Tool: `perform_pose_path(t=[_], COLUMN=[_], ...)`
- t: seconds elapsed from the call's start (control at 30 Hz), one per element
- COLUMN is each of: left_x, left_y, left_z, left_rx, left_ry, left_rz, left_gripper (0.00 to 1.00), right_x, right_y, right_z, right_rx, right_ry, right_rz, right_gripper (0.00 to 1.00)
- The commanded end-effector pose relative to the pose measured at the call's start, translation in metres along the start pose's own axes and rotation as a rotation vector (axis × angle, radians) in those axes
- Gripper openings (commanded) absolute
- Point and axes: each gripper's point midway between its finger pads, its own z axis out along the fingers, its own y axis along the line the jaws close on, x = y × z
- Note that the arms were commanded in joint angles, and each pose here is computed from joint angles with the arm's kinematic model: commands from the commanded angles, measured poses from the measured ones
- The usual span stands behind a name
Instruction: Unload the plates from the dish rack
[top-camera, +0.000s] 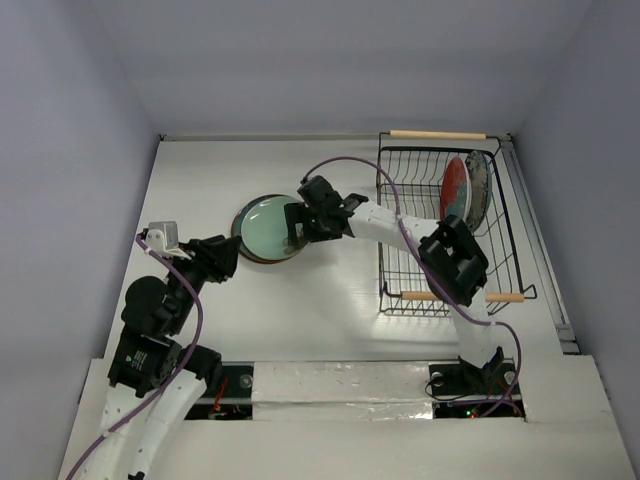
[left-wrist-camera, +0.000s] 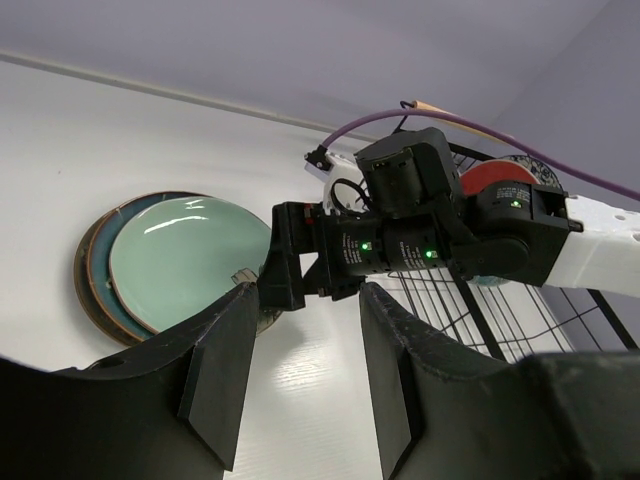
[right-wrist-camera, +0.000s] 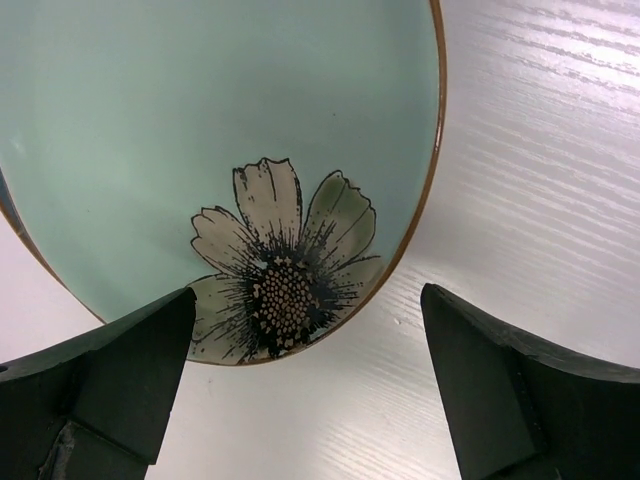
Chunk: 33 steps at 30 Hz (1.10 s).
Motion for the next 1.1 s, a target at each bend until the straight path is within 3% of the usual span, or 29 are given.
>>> perform_pose_path(t=[0.0,0.1,0.23,0.4,0.47,0.5,0.53,0.6,0.63,0.7,0.8,0.83,0.87,0.9,0.93,1.07], left_x=[-0.008,-0.007,-0.007,-0.007,-0.007,-0.007,-0.006,-0.006,-0.005,-0.007,-0.008,-0.007,-0.007,-0.007,-0.006,-0.004], left_y=[-0.007,-0.007,-0.007,-0.007,-0.007,-0.008,-0.008,-0.009,-0.009,-0.005,-0.003,-0.003,-0.003,-0.003,-0.004,-0.006], left_z=[-0.001,-0.001,-0.001,0.0,0.0,0.0,0.0,0.001,0.001,0.001,0.0,0.001,0.001,0.002,0.001,0.002], left_rx=[0.035,0.034,0.034,0.035,0.034,0.037,0.037,0.047,0.046,0.024,0.011,0.012,0.01,0.011,0.016,0.026], left_ry=[-0.035,-0.033,-0.033,-0.032,-0.031,-0.032,-0.03,-0.028,-0.027,-0.035,-0.04,-0.038,-0.037,-0.036,-0.032,-0.022], left_rz=[-0.008,-0.006,-0.006,-0.005,-0.006,-0.006,-0.006,-0.005,-0.004,-0.008,-0.014,-0.014,-0.014,-0.014,-0.014,-0.014], left_gripper=[0.42,0.42,0.42,0.42,0.42,0.39,0.36,0.25,0.2,0.09,0.05,0.05,0.05,0.06,0.07,0.22], right_x=[-0.012,-0.019,-0.052,-0.099,-0.109,-0.118,-0.13,-0.131,-0.139,-0.129,-0.111,-0.106,-0.098,-0.089,-0.085,-0.08], right_y=[0.023,0.037,0.023,0.014,-0.004,-0.02,-0.035,-0.069,-0.099,-0.139,-0.2,-0.225,-0.238,-0.251,-0.26,-0.283], right_z=[-0.009,-0.017,-0.049,-0.141,-0.173,-0.191,-0.227,-0.253,-0.281,-0.293,-0.318,-0.329,-0.336,-0.334,-0.336,-0.325], right_rx=[-0.054,-0.094,0.011,0.073,0.149,0.187,0.219,0.3,0.359,0.451,0.598,0.681,0.729,0.779,0.809,0.824], right_ry=[-0.025,-0.041,-0.181,-0.389,-0.47,-0.511,-0.591,-0.624,-0.676,-0.655,-0.65,-0.652,-0.645,-0.618,-0.608,-0.563], right_rz=[-0.058,-0.071,-0.055,-0.056,-0.047,-0.027,0.011,0.049,0.1,0.124,0.181,0.217,0.231,0.224,0.231,0.234], right_gripper=[1.0,1.0,0.98,0.98,0.81,0.68,0.27,0.0,0.0,0.0,0.0,0.06,0.19,0.35,0.6,0.65])
